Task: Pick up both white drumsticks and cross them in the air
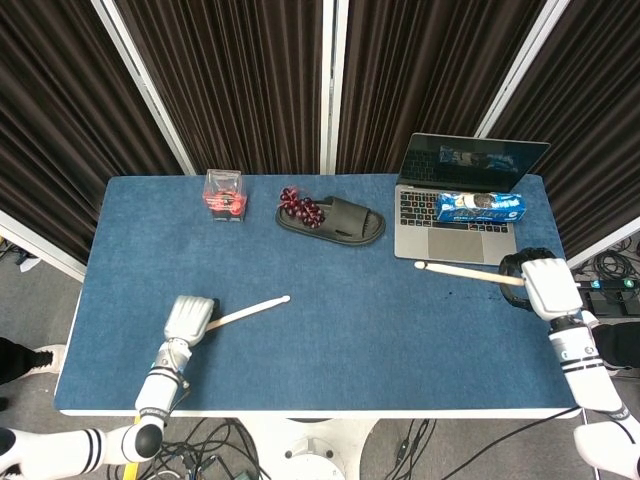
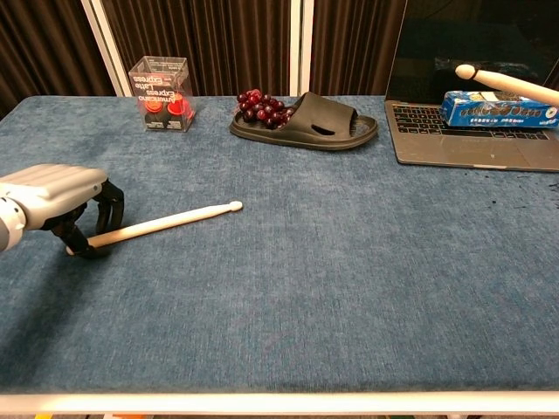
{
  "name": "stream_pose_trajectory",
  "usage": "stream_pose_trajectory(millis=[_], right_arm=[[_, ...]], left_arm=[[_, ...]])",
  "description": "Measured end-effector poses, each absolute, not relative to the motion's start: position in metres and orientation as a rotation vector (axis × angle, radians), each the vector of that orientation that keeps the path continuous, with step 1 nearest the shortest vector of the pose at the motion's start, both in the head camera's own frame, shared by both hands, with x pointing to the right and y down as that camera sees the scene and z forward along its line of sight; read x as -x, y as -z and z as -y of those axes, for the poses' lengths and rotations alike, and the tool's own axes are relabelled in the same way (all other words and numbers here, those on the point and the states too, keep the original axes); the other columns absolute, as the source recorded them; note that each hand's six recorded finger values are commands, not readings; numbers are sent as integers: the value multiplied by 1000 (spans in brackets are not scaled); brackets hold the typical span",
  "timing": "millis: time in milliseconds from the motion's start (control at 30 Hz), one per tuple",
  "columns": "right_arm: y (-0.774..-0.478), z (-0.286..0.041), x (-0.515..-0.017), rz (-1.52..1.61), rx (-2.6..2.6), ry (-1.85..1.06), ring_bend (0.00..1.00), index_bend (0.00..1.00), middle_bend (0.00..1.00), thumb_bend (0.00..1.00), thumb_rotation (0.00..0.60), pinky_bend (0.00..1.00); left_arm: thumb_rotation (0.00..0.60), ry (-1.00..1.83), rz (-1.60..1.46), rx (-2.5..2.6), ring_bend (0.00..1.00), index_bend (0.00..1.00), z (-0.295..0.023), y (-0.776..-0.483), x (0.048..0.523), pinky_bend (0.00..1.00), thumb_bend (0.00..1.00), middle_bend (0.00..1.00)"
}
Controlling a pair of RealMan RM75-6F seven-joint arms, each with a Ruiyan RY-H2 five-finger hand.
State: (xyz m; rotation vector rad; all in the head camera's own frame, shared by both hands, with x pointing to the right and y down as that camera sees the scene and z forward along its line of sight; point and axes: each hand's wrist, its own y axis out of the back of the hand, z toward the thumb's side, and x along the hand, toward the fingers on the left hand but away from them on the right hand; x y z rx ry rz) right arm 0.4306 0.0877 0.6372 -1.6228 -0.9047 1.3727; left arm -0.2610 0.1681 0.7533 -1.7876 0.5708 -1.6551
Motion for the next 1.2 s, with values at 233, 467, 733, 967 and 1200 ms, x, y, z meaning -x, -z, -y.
stream_pose_trajectory(millis=[233,467,733,967,1200], right_arm=[[-638,-88,-431,905,1625,-1377,334,600,574,796,600,312],[-640,-90,-431,902,1630,-1382,334,600,574,799,600,312],[-639,-97,-434,932,1645,-1384,335,600,576,823,600,312],[-641,-111,-438,985,1703,-1389,335,600,578,834,600,312],[-648,-127,-413,1047,1907,-1309,335,600,579,834,600,312]], left_arm=[[600,1662,-559,1783,803,513,-168,-754,261,886,320,540],[600,1663,-540,1784,810,553,-170,-756,263,887,378,576],[600,1590,-578,1814,830,628,-166,-751,262,906,455,652],[600,1483,-699,1902,830,640,-160,-740,264,911,462,671],[600,1318,-877,2100,827,640,-147,-726,259,912,460,672]])
